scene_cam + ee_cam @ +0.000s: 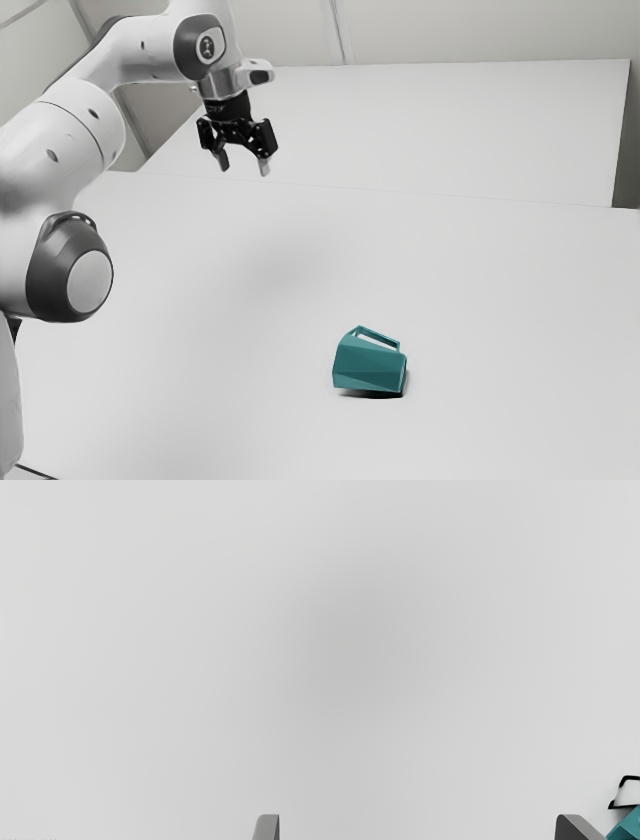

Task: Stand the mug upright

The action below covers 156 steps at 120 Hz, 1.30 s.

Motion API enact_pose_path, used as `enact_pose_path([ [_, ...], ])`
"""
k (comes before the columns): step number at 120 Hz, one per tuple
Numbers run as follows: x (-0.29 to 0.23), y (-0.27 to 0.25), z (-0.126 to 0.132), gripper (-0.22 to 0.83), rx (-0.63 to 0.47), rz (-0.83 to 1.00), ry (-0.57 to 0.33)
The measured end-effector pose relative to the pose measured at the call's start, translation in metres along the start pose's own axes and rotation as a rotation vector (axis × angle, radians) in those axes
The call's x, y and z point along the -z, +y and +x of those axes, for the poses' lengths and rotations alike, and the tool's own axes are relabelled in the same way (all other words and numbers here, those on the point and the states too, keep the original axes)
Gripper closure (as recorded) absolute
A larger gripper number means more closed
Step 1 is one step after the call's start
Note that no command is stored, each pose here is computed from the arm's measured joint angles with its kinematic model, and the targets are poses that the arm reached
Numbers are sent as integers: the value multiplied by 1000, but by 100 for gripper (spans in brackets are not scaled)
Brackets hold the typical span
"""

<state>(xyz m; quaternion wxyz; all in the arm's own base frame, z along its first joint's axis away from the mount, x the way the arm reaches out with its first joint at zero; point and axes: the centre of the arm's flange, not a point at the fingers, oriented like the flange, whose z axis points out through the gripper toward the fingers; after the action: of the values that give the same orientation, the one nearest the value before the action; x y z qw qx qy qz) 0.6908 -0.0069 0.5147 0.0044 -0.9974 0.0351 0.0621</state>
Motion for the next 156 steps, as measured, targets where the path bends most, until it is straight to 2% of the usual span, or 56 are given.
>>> enact_pose_path([
  [28, -3, 2, -3, 0, 19, -2, -10],
  [38, -4, 8, -20, 0, 15, -29, -14],
  [66, -33, 75, -68, 0, -62, -134, 2],
  [105, -93, 83, -128, 0, 86, -455, -44],
  [156, -168, 74, -159, 0, 172, -714, -110],
])
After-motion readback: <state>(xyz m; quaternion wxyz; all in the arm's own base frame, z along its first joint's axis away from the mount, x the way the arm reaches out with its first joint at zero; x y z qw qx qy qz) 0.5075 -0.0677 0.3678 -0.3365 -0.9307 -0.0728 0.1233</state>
